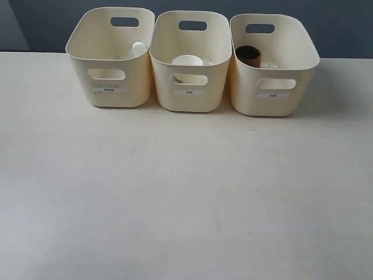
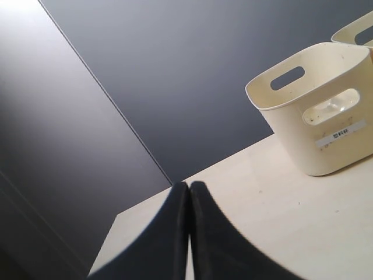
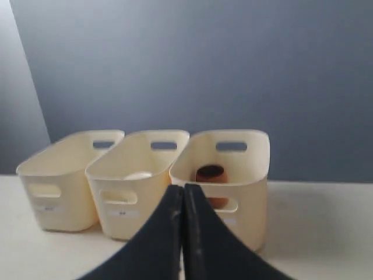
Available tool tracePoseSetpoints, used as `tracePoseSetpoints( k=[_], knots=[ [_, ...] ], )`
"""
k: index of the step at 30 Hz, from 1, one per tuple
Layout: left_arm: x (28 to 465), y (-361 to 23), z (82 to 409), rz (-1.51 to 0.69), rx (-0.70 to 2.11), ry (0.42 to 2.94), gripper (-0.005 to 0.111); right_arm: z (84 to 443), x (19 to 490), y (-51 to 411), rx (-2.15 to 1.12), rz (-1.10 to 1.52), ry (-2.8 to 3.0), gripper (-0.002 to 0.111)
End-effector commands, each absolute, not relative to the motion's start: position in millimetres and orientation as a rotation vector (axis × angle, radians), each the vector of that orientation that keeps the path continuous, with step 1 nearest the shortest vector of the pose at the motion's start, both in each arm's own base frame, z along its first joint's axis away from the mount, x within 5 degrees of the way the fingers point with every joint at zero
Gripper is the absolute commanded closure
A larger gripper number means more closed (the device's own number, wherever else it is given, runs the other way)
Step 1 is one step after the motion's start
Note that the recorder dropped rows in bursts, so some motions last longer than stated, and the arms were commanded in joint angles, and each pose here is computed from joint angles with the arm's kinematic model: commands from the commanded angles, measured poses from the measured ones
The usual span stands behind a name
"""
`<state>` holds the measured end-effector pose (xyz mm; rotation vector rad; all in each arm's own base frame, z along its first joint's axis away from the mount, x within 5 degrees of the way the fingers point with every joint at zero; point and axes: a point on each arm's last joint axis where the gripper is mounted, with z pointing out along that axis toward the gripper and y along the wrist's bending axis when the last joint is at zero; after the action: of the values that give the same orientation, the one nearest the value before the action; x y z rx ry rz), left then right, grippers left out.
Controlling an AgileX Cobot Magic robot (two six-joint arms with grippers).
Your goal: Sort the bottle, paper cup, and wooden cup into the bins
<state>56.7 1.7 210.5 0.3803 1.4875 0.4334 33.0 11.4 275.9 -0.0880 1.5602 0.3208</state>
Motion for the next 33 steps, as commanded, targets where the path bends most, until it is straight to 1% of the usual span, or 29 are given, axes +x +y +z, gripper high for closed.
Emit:
tracePoseSetpoints(
  k=[1,8,14,22,26,33],
  knots=[
    [56,1,211,0.424,0.372,1.48,0.107,256,45,10,-0.094,0.245,1.411,0.109],
    [56,1,211,0.424,0.372,1.48,0.107,218,54,12,-0.137,0.192,1.491,0.109],
    [56,1,211,0.424,0.372,1.48,0.107,204,55,12,-0.155,0.174,1.582,0.109],
    [56,1,211,0.424,0.372,1.48,0.107,203,55,11,-0.17,0.156,1.594,0.109],
    [56,1,211,0.424,0.372,1.48,0.107,208,56,10,-0.241,0.043,1.523,0.109],
    [56,1,211,0.424,0.372,1.48,0.107,213,56,-1,-0.1,-0.136,1.482,0.109]
  ],
)
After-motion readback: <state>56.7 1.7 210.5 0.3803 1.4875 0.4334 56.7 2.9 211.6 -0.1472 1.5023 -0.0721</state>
